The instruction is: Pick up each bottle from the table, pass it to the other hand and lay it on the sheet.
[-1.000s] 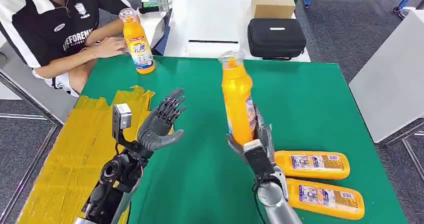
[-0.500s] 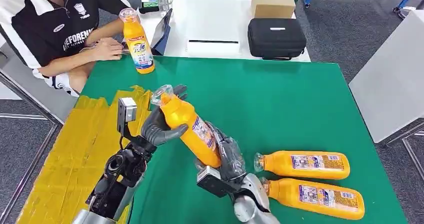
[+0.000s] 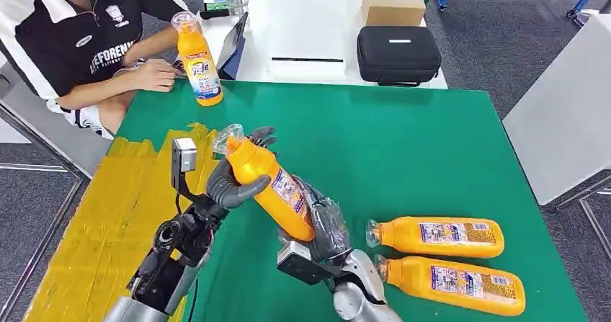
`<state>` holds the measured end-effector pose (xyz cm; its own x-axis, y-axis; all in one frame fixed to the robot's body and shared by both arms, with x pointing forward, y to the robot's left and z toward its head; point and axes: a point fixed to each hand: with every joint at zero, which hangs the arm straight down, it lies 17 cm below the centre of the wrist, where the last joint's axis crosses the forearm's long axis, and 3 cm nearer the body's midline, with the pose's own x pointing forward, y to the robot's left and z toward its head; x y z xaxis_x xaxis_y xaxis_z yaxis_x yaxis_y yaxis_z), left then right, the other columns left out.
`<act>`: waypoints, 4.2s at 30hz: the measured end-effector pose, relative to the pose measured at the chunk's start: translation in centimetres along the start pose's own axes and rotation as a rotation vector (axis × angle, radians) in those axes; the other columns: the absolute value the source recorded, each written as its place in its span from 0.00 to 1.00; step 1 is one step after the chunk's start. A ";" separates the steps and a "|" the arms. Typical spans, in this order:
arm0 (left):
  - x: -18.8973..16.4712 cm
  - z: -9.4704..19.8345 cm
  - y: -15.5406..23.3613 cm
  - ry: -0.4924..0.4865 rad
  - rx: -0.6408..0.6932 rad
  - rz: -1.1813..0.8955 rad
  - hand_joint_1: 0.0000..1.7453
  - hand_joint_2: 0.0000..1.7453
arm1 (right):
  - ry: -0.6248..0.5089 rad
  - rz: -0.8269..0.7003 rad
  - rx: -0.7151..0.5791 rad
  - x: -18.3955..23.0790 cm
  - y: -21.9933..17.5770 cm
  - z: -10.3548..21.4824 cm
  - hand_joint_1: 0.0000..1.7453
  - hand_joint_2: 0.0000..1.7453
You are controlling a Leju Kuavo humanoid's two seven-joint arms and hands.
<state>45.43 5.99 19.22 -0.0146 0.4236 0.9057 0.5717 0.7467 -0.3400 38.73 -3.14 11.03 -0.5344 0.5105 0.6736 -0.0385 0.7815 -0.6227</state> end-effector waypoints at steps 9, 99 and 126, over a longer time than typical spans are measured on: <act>0.1 -0.1 0.0 -0.008 0.009 0.009 1.00 1.00 | 0.006 -0.007 -0.021 -0.1 -0.4 0.0 1.00 1.00; -3.1 5.3 13.9 0.070 0.476 -1.606 0.00 1.00 | 0.216 -0.492 -0.279 -3.0 -15.7 -0.7 0.00 1.00; -2.6 7.3 14.4 0.025 0.543 -1.222 0.00 1.00 | 0.187 0.408 0.157 -7.3 -15.5 0.7 0.00 1.00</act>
<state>47.70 19.38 10.14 -0.2612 -0.6630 0.7016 -0.1941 0.7481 0.6346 42.61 -19.25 15.52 -0.3719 0.8315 0.4127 0.0080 0.4475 -0.8943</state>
